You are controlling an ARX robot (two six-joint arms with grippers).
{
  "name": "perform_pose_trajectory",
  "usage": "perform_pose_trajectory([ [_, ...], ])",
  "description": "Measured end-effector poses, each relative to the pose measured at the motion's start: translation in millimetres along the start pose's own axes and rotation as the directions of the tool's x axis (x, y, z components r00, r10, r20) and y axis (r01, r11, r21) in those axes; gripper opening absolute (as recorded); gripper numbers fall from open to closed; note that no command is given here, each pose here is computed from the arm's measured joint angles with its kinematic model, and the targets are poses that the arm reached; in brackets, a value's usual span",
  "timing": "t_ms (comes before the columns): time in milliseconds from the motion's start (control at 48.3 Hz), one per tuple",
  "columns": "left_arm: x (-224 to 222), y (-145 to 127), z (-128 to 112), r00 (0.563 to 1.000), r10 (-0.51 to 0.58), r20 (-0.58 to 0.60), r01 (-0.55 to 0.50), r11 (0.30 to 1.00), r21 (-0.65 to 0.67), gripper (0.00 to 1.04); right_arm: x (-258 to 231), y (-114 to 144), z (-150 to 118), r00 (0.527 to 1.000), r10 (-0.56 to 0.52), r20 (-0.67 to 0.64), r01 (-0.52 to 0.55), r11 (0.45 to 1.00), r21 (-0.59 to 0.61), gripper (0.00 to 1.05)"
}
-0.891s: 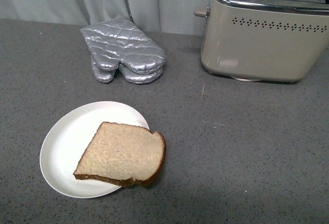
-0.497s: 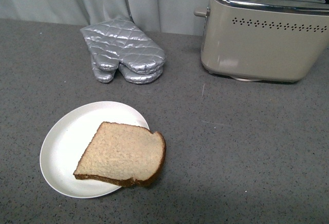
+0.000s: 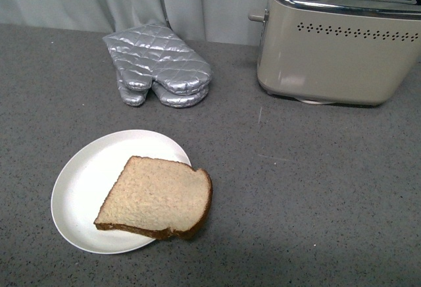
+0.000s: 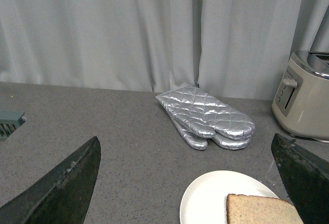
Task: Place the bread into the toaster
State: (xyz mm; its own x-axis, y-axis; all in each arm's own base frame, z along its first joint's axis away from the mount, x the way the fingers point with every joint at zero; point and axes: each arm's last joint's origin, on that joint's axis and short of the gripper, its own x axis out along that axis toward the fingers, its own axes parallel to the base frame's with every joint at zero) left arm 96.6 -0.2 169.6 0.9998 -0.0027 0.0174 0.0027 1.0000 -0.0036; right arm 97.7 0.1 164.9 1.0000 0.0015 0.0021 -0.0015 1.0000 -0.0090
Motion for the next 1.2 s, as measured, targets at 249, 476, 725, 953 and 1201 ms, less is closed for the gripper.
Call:
perform_pose_trajectory([
  [249,31.2,1.7,-5.8,0.916,0.133,-0.378,-0.21,0.962,-0.172,0.98,0.0,0.0,0.0,1.0,0.0,0.0,0.0,1.0,0.0,0.95],
  [476,109.4,9.2,-14.3,0.863,0.203,-0.461,-0.273,0.958,-0.088,0.98,0.0,0.0,0.0,1.0,0.0,0.0,0.0,1.0,0.0,0.95],
  [725,147.9,17.5,-58.1,0.769,-0.02,-0.639,-0.088,0.987,-0.137,0.98,0.0,0.0,0.0,1.0,0.0,0.0,0.0,1.0,0.0,0.95],
  [953,165.2,20.8,-93.3,0.627,-0.098,-0.773,-0.054,0.984,-0.168,0.98,0.0,0.0,0.0,1.0,0.0,0.0,0.0,1.0,0.0,0.95],
  [1201,178.2,22.2,-120.0,0.518,-0.16,-0.84,-0.011,0.981,-0.193,0.98,0.0,0.0,0.0,1.0,0.0,0.0,0.0,1.0,0.0,0.95],
])
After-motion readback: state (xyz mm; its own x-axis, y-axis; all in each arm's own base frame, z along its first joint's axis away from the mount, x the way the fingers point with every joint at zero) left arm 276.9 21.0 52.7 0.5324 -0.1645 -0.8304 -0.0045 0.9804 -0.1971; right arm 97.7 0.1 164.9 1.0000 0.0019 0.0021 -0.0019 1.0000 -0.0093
